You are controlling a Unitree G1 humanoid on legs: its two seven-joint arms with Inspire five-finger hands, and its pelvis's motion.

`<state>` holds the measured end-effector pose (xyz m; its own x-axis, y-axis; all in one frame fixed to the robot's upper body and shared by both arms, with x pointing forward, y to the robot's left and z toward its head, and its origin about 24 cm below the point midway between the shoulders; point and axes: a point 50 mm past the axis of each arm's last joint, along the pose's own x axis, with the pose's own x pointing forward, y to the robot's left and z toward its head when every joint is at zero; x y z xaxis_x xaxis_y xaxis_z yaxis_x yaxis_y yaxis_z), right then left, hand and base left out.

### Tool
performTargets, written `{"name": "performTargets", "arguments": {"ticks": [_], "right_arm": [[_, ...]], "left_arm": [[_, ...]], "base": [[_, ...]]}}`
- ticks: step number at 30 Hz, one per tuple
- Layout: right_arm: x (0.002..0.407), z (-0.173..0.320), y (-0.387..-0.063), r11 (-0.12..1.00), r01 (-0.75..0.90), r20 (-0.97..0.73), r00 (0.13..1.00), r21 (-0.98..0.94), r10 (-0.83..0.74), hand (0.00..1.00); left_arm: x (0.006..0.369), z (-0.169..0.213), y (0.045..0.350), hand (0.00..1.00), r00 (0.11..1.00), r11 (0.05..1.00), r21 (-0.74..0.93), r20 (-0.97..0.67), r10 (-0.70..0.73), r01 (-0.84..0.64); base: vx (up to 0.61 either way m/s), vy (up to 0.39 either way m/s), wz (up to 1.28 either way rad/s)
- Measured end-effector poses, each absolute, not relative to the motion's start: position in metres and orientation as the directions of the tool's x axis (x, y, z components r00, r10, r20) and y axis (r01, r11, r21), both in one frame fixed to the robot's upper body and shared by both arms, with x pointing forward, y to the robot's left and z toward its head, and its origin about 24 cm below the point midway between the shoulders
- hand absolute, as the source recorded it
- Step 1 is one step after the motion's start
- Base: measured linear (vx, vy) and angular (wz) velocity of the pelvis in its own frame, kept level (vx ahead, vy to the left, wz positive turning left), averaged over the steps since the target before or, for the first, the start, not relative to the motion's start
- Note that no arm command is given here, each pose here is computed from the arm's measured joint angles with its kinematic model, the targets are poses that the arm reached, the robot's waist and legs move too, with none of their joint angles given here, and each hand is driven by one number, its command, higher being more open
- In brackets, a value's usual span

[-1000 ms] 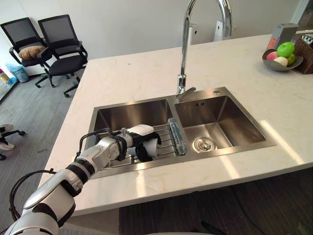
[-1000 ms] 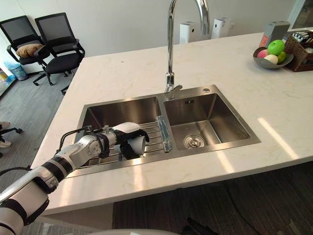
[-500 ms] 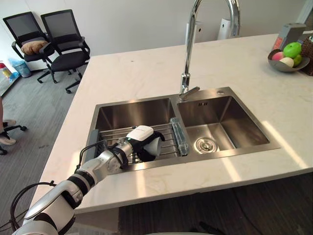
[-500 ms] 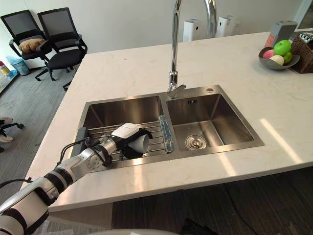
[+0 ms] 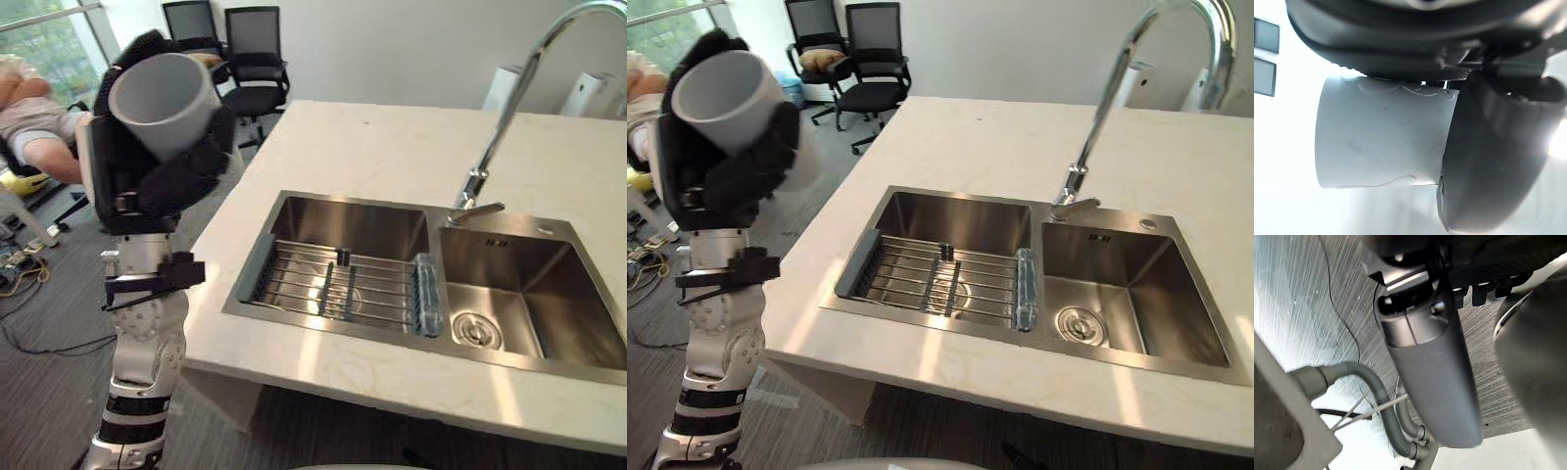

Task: Walk over to the sink, pick up the cup, carry it to the dishwasher, place the cup inside the dishwasher, then close the dishwasher door

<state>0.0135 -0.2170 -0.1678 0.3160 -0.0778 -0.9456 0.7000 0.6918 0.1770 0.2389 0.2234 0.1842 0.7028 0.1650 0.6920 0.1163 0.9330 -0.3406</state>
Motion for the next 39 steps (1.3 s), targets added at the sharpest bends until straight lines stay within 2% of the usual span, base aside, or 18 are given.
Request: {"name": "performTargets", "arguments": {"ticks": [5,9,13,19,21,26,30,32,33,35,36,39], "right_arm": [[0.015,-0.168,-0.212,0.653,0.735,-0.943,0.318,0.182,-0.096,1.00],[0.014,-0.168,-0.211,0.674,0.719,-0.939,0.325,0.170,-0.109,1.00],[0.025,-0.168,-0.207,0.726,0.664,-0.930,0.355,0.180,-0.095,1.00],[0.034,-0.170,-0.207,0.772,0.615,-0.941,0.332,0.159,-0.071,1.00],[0.037,-0.169,-0.210,0.782,0.603,-0.939,0.337,0.155,-0.074,1.00],[0.041,-0.168,-0.213,0.809,0.569,-0.936,0.344,0.147,-0.073,1.00],[0.033,-0.168,-0.222,0.801,0.589,-0.942,0.317,0.108,-0.106,1.00],[0.028,-0.166,-0.232,0.794,0.602,-0.941,0.310,0.084,-0.135,1.00],[0.032,-0.164,-0.237,0.776,0.625,-0.937,0.315,0.084,-0.152,1.00],[0.039,-0.167,-0.225,0.735,0.663,-0.932,0.339,0.142,-0.125,1.00],[0.040,-0.167,-0.225,0.694,0.703,-0.928,0.344,0.155,-0.141,1.00],[0.030,-0.166,-0.243,0.660,0.745,-0.940,0.290,0.103,-0.180,1.00]], "left_arm": [[0.224,0.134,0.250,0.00,0.776,0.848,-0.529,0.540,0.326,0.012],[0.218,0.112,0.250,0.00,0.795,0.808,-0.586,0.462,0.393,-0.059],[0.210,0.103,0.255,0.00,0.804,0.842,-0.518,0.430,0.411,-0.153],[0.187,0.079,0.293,0.00,0.776,0.769,-0.545,0.303,0.553,-0.334],[0.183,0.069,0.297,0.00,0.781,0.755,-0.542,0.259,0.567,-0.369],[0.190,0.064,0.292,0.00,0.886,0.883,-0.389,0.266,0.379,-0.261],[0.214,0.078,0.266,0.00,0.910,0.938,-0.333,0.352,0.220,-0.098],[0.229,0.087,0.239,0.00,0.911,0.952,-0.304,0.397,0.112,0.016],[0.244,0.093,0.216,0.00,0.910,0.952,-0.290,0.413,0.029,0.101],[0.259,0.099,0.182,0.00,0.901,0.936,-0.284,0.427,-0.072,0.209],[0.267,0.103,0.155,0.00,0.889,0.913,-0.283,0.431,-0.153,0.294],[0.266,0.096,0.120,0.00,0.875,0.877,-0.238,0.368,-0.316,0.417]], "base": [[-0.04,0.023,0.30],[-0.02,0.031,0.61],[-0.01,-0.007,0.89],[-0.08,-0.113,0.57],[-0.23,-0.125,0.53],[-0.29,-0.150,1.16],[-0.13,0.064,1.17],[-0.02,0.134,0.99],[-0.12,0.107,1.47],[-0.18,0.042,2.28],[-0.09,0.006,2.05],[-0.02,0.144,1.03]]}}
